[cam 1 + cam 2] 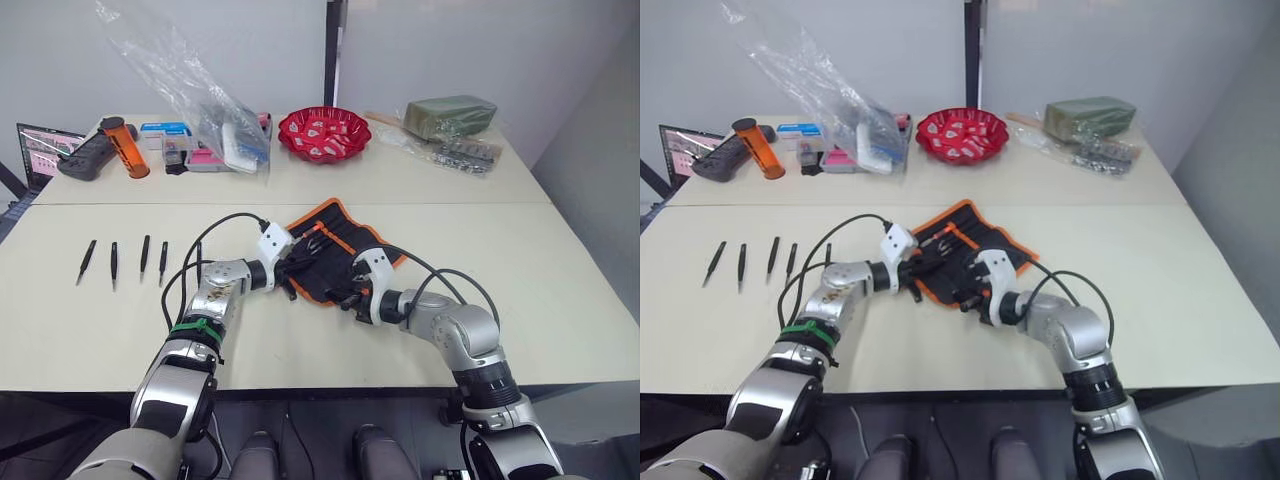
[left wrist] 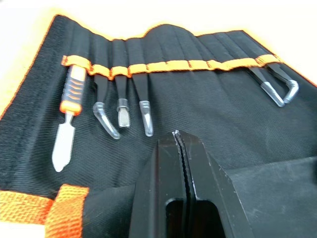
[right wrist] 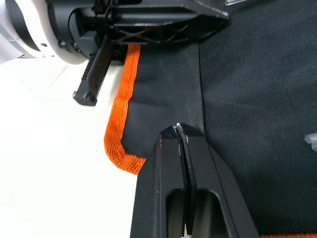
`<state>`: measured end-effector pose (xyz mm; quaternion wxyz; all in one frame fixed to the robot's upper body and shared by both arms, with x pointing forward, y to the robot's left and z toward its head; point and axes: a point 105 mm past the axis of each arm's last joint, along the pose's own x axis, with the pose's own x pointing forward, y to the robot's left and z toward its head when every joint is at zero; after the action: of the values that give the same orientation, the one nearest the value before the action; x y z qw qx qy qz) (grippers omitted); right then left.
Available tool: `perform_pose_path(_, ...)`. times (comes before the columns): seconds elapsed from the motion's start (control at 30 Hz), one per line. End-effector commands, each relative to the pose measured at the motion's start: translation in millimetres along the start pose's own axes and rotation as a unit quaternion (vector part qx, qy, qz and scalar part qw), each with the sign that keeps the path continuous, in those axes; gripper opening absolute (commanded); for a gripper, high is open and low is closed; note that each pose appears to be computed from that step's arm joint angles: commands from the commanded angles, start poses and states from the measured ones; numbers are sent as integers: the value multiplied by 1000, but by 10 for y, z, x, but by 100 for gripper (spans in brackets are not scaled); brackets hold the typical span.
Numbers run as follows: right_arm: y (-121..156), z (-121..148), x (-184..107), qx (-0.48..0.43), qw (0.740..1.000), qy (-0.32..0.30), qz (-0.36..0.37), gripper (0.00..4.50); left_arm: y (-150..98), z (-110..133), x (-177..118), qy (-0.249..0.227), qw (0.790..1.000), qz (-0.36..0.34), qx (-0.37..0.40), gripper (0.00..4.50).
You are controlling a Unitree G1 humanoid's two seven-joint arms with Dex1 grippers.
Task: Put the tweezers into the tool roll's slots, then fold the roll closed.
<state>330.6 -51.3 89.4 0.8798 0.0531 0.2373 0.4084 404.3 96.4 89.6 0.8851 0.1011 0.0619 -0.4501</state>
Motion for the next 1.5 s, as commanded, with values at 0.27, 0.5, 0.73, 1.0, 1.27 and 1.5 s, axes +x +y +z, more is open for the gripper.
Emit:
perform_pose_path(0.27, -63, -122, -35, 7, 1000, 19, -15, 0, 349, 60, -218, -12, 997, 62, -34, 2)
perform_pose_path(0.5, 83, 41, -59, -40, 999, -8, 19, 0, 145, 93, -160, -21, 999, -8, -29, 2)
perform_pose_path(0.73, 480, 461, -153, -87, 990, -61, 91, 0, 259, 89, -226, -17, 999, 27, -21, 2)
perform_pose_path(1.0, 182, 577, 15, -89, 992, -84, 31, 0, 223, -45, -271, -5, 999, 40, -14, 2)
perform_pose_path(1.27, -20, 105, 297, -94, 995, -22, 23, 0, 210, -49, -273, -2, 999, 40, -9, 2)
perform_pose_path(1.5, -172, -287, 299, -87, 995, 42, -7, 0, 254, -63, -315, 7, 999, 50, 3, 2)
